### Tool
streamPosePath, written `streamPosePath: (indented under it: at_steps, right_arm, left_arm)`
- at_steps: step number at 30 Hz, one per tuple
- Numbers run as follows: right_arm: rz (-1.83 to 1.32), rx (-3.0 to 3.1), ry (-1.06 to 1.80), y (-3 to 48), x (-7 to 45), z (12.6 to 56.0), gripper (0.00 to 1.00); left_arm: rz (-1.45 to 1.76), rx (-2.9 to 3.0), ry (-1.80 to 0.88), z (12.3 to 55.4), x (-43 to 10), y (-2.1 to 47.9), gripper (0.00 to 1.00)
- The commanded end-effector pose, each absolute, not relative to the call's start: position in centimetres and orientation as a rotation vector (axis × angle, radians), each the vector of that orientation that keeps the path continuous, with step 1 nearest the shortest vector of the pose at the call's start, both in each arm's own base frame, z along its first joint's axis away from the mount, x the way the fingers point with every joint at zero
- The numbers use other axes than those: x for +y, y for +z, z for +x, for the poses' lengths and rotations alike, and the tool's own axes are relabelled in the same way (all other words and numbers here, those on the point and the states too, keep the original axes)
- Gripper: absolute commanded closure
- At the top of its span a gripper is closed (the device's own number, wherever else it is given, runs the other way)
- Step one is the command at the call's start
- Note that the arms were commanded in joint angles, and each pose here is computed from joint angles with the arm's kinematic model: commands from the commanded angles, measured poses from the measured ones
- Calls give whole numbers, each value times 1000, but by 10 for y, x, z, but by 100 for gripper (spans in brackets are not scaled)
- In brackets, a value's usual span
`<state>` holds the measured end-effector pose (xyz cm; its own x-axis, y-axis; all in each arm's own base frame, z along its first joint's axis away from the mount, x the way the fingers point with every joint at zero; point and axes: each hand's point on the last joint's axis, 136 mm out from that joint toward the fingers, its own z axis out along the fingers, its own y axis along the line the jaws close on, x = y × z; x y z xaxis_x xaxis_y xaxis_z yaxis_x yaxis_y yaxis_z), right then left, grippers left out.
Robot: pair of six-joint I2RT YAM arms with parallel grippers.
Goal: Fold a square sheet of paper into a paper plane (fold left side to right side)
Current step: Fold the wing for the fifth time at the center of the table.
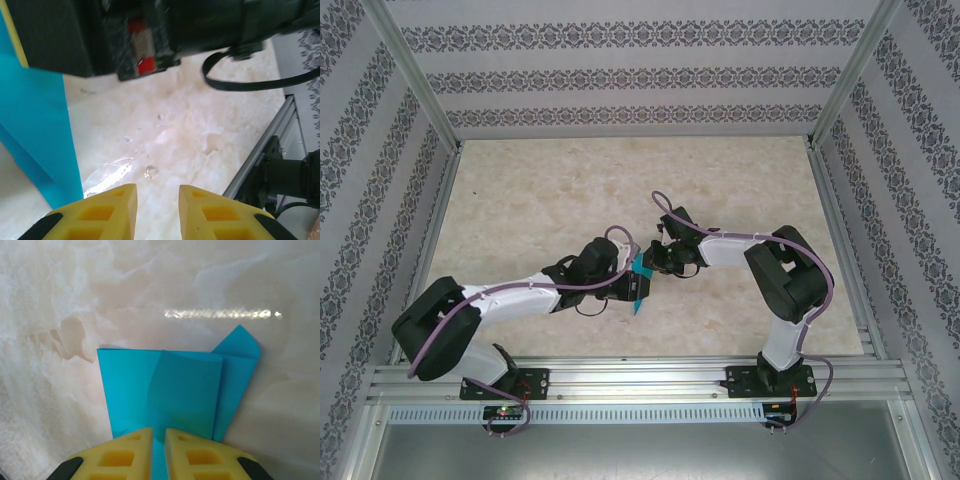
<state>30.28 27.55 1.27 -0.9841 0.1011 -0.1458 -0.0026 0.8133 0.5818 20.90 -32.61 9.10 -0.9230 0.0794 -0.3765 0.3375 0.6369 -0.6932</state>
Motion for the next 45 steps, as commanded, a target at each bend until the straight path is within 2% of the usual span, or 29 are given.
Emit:
streamPosePath:
  at_steps: [1,16,26,37,41,45]
  right_arm:
    - [100,2921,757,-18,259,292,83]
    - [97,2926,757,-19,259,292,83]
    - [87,2929,753,-18,259,293,83]
    - [37,2754,917,41,270,312,82]
    - [50,2726,947,53,266,302,84]
    - [96,2744,997,47,265,280,92]
  left_arm:
    - [305,2596,-1155,204,-327,72,71]
    - [298,2745,-1007,191,-318,16,72]
    - [304,2780,-986,178,-315,6,72]
    - [298,2843,-931,162,-302,-10,75]
    - [300,2851,-927,161,-303,-13,77]
    - [298,2854,-920,162,-304,-14,79]
